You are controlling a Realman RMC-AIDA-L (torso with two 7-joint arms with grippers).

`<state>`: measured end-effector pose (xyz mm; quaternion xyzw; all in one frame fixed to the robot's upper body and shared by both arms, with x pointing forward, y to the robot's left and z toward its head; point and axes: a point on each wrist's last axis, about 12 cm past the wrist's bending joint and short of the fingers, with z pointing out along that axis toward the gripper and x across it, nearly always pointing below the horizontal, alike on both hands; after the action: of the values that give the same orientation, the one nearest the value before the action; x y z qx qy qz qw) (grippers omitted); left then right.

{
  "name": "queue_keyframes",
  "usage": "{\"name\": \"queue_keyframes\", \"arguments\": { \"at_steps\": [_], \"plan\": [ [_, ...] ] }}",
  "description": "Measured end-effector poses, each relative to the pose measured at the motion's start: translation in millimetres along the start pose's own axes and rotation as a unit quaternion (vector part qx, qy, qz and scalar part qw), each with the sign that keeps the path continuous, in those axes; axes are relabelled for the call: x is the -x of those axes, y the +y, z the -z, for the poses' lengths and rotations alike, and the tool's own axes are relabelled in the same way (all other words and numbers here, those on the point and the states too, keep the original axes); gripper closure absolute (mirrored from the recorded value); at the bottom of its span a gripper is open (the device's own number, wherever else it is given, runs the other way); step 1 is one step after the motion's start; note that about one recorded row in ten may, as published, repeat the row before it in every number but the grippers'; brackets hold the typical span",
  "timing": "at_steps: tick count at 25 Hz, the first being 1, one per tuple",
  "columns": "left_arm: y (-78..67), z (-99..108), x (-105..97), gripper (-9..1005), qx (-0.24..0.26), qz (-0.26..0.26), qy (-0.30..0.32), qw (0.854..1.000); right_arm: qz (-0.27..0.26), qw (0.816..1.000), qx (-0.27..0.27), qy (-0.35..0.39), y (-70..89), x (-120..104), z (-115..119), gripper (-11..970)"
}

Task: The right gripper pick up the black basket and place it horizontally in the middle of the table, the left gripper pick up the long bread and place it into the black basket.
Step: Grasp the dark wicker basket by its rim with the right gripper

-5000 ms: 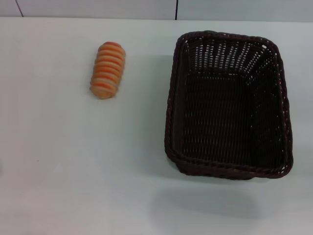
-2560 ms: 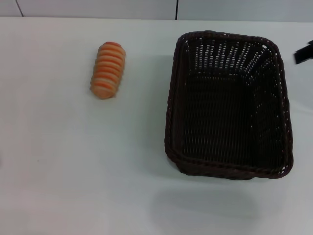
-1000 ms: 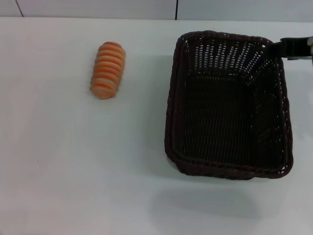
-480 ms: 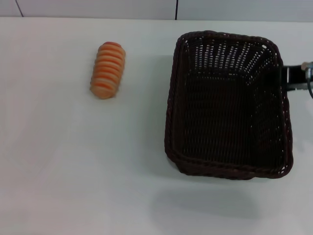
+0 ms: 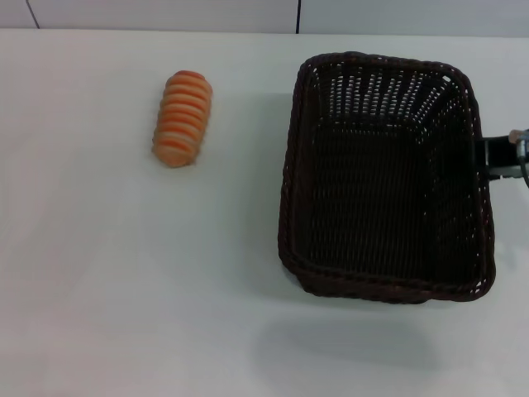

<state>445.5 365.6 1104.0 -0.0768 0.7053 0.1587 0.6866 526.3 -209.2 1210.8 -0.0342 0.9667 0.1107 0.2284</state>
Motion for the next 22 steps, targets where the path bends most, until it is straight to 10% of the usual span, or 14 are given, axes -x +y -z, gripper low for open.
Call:
{"name": "queue_keyframes", "arguments": {
  "at_steps": [22],
  "plan": [
    [1.2,-3.1,0.0,212,0.002,-0.001,0.003,1.0,-0.013,0.999,-0.044,0.023,-20.6,-23.1,17.4,397]
  ]
}}
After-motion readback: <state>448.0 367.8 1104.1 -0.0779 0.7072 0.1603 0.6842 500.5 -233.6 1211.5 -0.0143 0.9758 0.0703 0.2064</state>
